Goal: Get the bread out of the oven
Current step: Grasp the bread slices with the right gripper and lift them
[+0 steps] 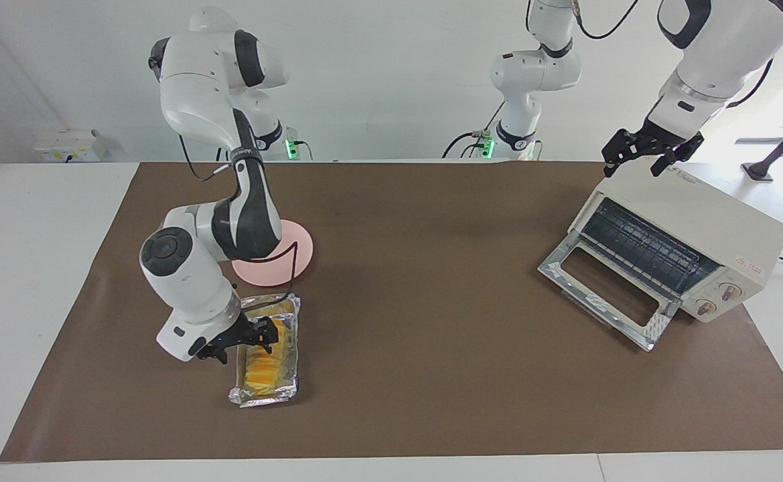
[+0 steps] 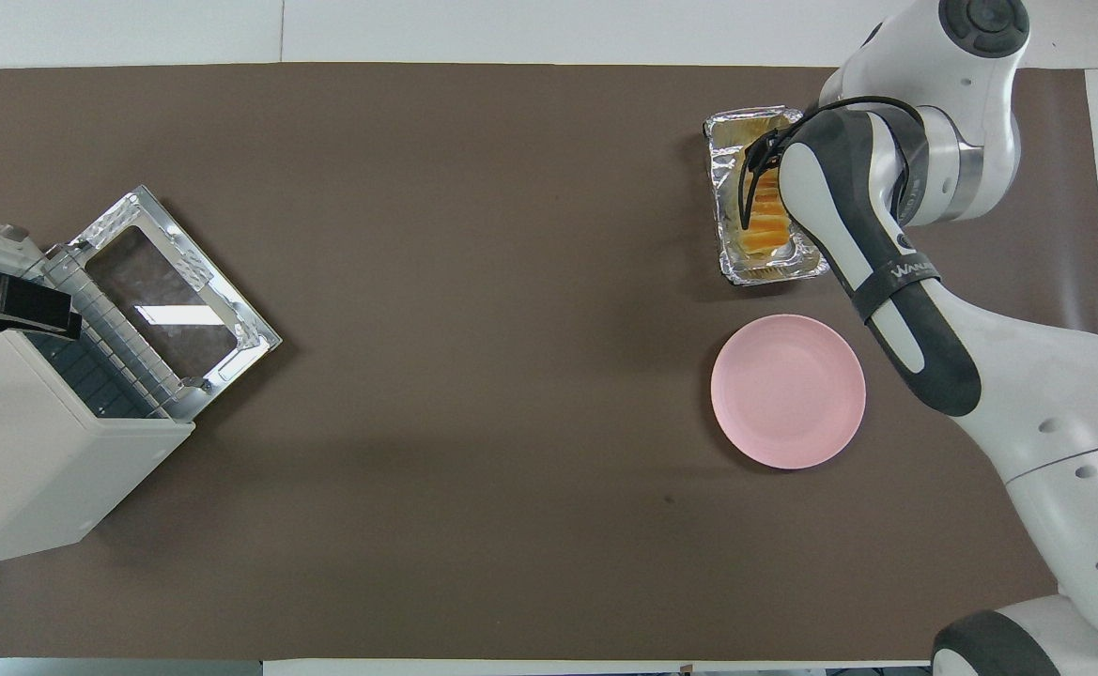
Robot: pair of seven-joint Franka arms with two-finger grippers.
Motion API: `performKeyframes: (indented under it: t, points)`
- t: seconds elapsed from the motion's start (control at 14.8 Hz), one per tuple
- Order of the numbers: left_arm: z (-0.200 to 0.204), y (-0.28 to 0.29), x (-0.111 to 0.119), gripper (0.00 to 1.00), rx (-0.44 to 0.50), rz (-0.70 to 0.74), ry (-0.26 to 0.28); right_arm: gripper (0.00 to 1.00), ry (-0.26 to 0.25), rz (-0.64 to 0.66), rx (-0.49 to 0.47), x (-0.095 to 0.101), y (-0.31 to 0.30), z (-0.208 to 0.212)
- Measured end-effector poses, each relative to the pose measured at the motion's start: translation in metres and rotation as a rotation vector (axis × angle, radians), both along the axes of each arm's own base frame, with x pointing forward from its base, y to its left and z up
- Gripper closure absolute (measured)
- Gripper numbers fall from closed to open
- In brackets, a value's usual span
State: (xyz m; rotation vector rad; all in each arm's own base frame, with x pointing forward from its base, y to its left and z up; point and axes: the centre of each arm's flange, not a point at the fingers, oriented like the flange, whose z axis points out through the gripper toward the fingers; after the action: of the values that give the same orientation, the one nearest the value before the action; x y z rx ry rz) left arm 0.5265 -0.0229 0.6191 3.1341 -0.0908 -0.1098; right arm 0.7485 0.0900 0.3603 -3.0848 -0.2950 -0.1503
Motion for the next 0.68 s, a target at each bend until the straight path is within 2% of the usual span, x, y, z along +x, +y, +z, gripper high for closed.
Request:
performKeyframes:
  t: [0.27, 0.68]
  points:
    - [0.0, 0.0, 0.0, 0.0, 0.0, 0.0, 0.0, 0.12, -0.048, -0.005, -0.009, 0.001, 0.015, -0.01]
    - [0.0, 0.0, 0.0, 0.0, 0.0, 0.0, 0.0, 0.16, -0.069, -0.02, -0.002, -0.002, 0.028, -0.037]
